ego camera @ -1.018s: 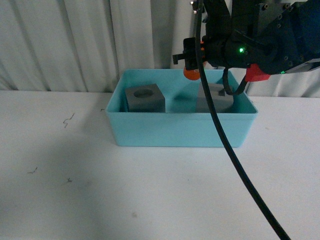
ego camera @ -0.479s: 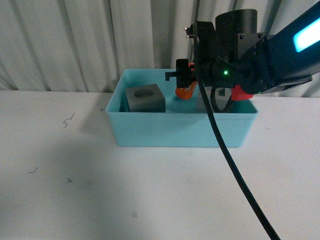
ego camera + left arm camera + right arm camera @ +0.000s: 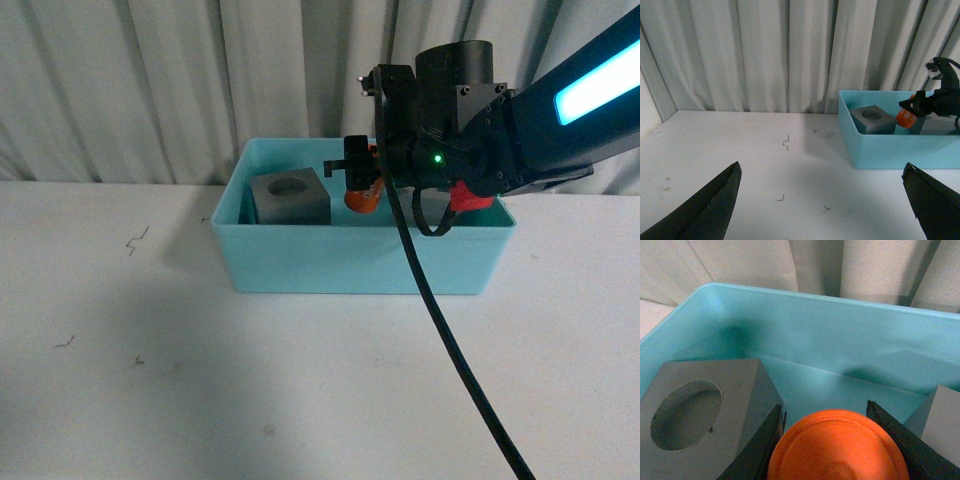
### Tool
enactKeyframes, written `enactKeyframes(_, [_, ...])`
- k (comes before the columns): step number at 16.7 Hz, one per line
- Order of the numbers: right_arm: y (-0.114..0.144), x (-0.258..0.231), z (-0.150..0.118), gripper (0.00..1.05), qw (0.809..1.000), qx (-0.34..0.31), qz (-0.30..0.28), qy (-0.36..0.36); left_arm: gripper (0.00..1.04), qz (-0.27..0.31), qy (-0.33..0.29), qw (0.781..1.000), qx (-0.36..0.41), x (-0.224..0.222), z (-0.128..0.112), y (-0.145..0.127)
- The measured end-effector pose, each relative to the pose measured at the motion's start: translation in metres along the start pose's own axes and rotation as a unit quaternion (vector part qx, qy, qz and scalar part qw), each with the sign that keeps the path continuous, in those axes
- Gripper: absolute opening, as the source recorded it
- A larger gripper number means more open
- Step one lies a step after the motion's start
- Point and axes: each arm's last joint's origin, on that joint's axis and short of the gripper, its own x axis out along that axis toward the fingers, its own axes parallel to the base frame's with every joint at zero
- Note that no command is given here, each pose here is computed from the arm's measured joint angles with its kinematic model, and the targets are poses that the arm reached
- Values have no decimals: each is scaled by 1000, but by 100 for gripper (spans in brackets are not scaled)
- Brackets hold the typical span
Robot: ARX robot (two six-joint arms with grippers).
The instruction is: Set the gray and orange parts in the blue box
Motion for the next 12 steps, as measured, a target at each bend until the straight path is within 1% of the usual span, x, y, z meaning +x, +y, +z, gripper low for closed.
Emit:
enactKeyframes(8, [2, 5, -8, 46, 1000, -9, 2, 16, 98, 0, 0, 1000, 0, 0, 0, 0])
enactKeyframes(11, [1, 5, -7, 75, 1000, -13, 1, 6, 98, 0, 0, 1000, 0, 0, 0, 0])
enactKeyframes(12, [-1, 3, -11, 97, 1000, -12, 3, 3, 98, 0, 0, 1000, 0, 0, 0, 0])
